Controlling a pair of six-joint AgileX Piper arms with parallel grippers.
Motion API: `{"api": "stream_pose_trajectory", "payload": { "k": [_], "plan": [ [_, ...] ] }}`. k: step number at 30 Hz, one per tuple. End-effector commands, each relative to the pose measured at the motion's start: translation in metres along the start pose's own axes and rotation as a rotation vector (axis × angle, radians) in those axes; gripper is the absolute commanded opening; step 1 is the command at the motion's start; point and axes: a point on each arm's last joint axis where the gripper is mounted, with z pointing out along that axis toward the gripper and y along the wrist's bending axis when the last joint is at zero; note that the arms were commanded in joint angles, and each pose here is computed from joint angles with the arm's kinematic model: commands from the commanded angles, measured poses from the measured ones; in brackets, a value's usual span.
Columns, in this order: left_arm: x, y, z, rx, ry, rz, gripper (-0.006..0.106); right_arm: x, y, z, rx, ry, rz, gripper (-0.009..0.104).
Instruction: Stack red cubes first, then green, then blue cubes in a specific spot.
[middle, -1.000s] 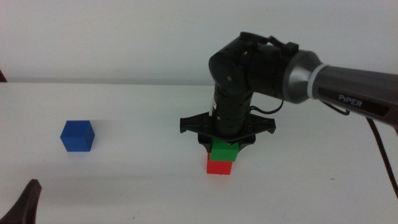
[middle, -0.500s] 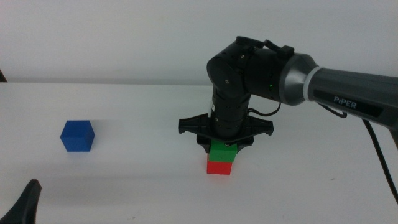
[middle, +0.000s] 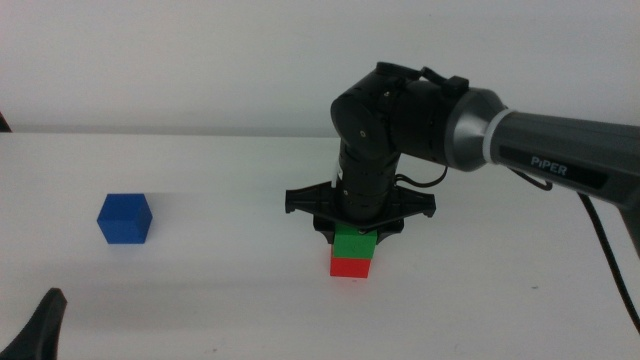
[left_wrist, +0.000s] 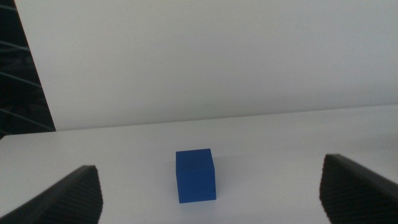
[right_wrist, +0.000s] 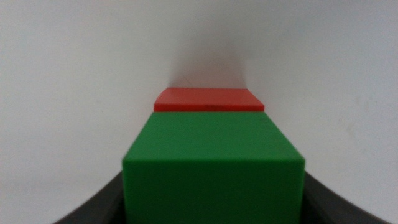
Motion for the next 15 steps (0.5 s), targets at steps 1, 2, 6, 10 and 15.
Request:
{"api": "stream_pose_trajectory", "payload": {
  "k": [1, 2, 6, 10, 15],
  "plan": [
    [0.010, 0.000, -0.001, -0.002, -0.017, -0.006, 0.094, 0.000, 0.002, 0.005, 0.007, 0.000, 0.000, 0.006],
    [0.010, 0.000, -0.001, -0.002, -0.017, -0.006, 0.094, 0.000, 0.002, 0.007, 0.008, 0.004, 0.000, 0.006],
    [0.010, 0.000, -0.001, -0.002, -0.017, -0.006, 0.094, 0.000, 0.002, 0.008, 0.008, 0.007, 0.001, 0.011],
    [0.010, 0.000, -0.001, -0.002, -0.017, -0.006, 0.094, -0.001, 0.002, 0.007, 0.006, 0.005, 0.003, 0.073],
    [0.010, 0.000, -0.001, -0.002, -0.017, -0.006, 0.094, -0.006, -0.007, -0.059, -0.089, -0.114, -0.065, 0.083]
  ]
}}
